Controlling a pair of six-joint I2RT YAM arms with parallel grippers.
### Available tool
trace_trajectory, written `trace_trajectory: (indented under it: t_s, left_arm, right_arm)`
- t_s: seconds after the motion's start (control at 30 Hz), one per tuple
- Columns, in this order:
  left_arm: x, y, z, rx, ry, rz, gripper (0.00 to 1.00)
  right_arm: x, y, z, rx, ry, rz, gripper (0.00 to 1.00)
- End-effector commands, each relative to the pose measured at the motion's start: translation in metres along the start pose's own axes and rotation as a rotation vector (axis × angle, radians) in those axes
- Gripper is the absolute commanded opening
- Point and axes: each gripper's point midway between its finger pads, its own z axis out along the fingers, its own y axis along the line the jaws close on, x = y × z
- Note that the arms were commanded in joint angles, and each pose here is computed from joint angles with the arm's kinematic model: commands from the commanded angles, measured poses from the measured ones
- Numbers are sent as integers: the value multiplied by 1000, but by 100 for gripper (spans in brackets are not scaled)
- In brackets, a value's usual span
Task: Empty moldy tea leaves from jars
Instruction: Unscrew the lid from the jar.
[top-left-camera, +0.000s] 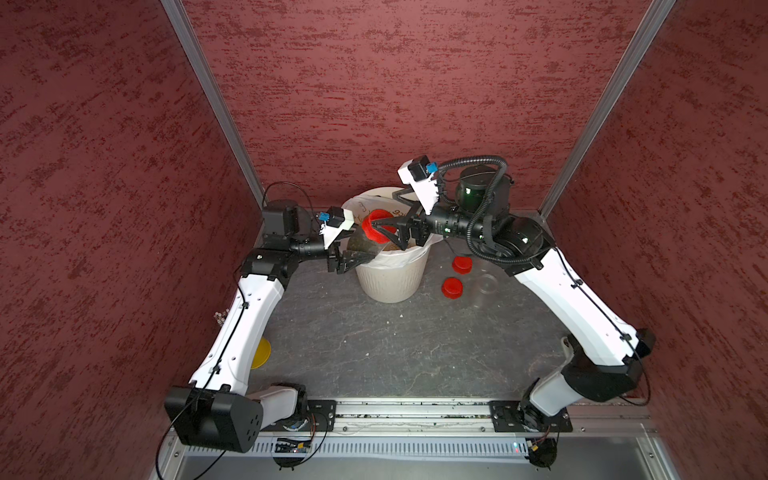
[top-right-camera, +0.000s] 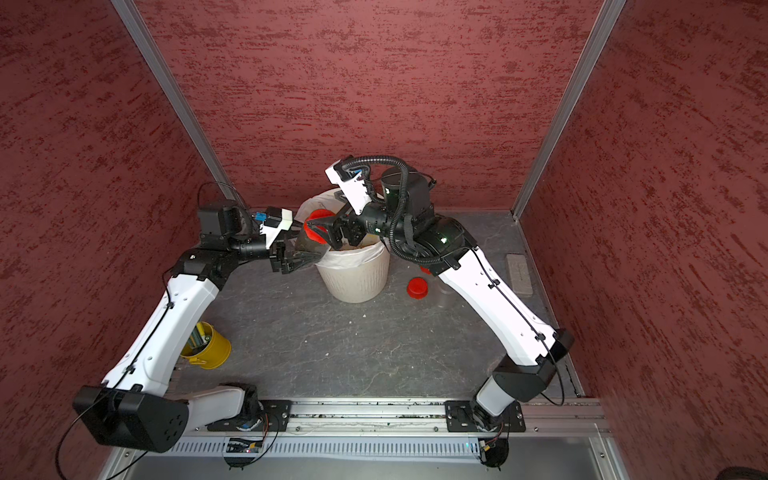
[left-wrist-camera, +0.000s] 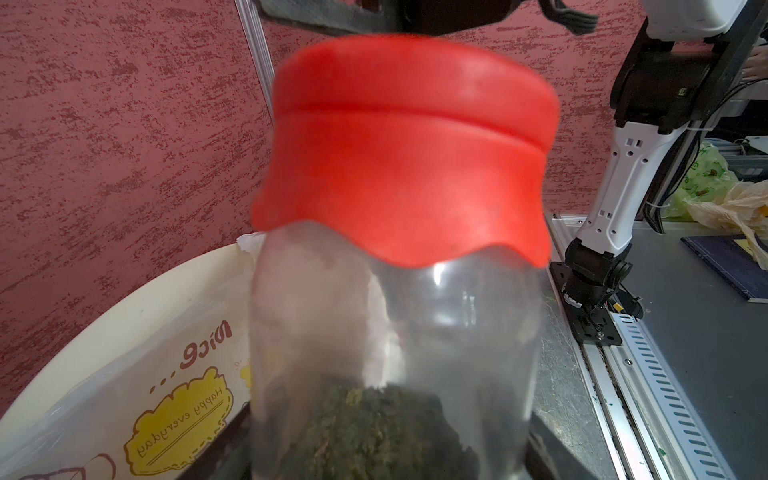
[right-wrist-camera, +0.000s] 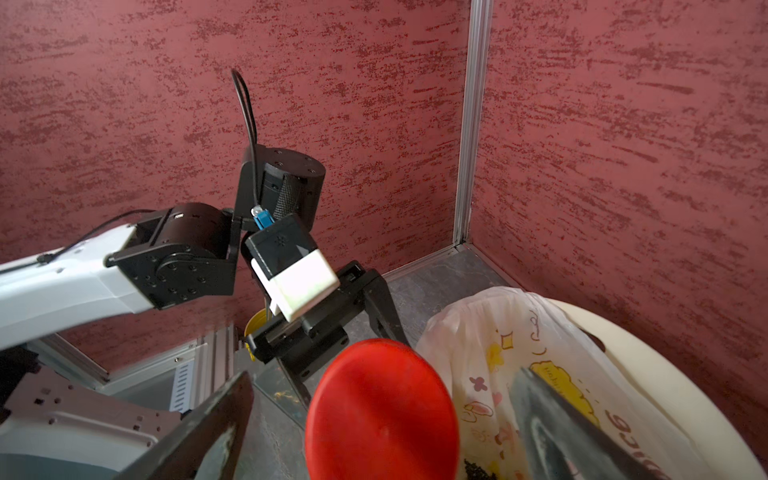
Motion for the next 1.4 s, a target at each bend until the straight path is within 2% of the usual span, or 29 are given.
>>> trace_trajectory:
  t_s: [0.0, 0.43, 0.77, 1.03, 1.37]
  left_arm:
    - [-13, 2, -3, -9, -19, 39, 63]
    - [-14, 2, -3, -13, -22, 40, 63]
    - [-14, 1, -4, -15, -23, 43, 63]
    - [-15, 0, -5, -16, -23, 46, 63]
    - [-16, -1, -5, -16, -25, 48, 63]
  right_arm:
    - [-7, -13, -4, 131, -25, 116, 98]
    - [7, -1, 4, 212, 6, 189, 97]
    - [19, -6, 12, 231, 32, 203, 92]
    - [25, -7, 14, 232, 49, 203, 81]
    - [35, -10, 21, 241, 78, 205, 82]
